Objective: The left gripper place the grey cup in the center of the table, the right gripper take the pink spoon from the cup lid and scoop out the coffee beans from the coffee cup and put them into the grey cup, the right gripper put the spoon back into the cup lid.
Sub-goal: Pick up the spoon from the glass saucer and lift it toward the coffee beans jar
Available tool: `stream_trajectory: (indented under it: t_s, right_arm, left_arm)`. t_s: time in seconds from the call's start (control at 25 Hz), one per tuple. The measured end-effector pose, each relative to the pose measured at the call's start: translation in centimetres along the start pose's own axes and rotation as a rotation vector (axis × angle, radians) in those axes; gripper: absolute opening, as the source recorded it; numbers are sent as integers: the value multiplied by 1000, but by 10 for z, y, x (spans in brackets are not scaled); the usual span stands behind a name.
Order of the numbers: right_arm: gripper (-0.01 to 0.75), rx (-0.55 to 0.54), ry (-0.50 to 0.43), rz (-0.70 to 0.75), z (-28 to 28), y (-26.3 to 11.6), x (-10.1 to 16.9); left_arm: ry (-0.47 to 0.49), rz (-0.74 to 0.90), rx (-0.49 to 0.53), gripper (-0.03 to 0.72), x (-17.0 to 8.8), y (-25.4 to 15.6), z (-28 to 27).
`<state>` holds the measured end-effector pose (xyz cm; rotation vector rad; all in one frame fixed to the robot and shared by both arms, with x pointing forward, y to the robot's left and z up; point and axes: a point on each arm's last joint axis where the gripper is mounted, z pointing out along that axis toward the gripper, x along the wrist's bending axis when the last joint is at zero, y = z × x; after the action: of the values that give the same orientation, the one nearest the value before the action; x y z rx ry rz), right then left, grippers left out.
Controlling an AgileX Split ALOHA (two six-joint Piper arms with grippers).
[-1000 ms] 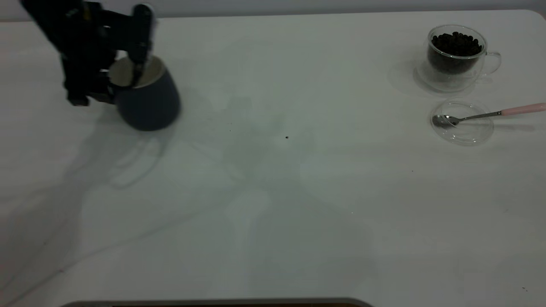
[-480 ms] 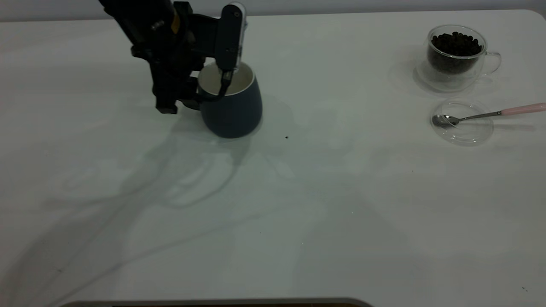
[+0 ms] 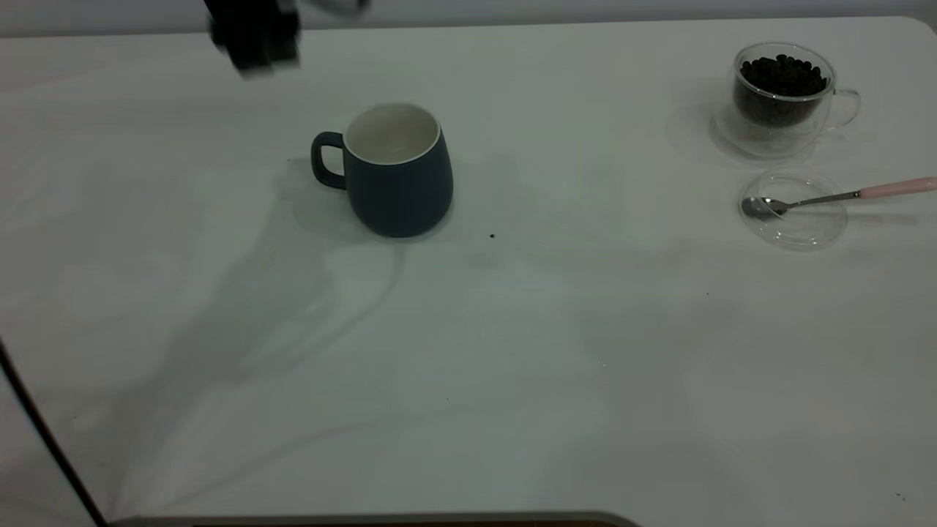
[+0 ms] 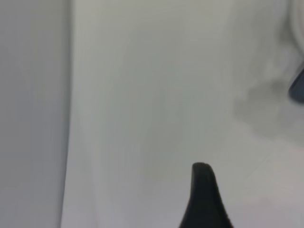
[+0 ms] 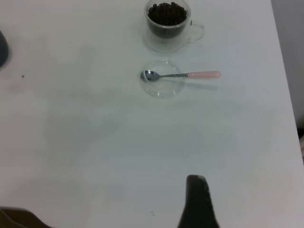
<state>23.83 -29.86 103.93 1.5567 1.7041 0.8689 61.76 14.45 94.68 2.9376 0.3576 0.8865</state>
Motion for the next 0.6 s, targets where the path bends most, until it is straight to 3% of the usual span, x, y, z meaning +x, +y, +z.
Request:
stream_trajectory:
  t_s: [0.28,0.6]
  right_arm:
    - [588,0,0,0,0,0,0]
    - [588,0,0,0,0,0,0]
  left_arm:
    - [88,-476,89,588,27,-28,-106]
    - [151,-859,225,588,18,-87,-229]
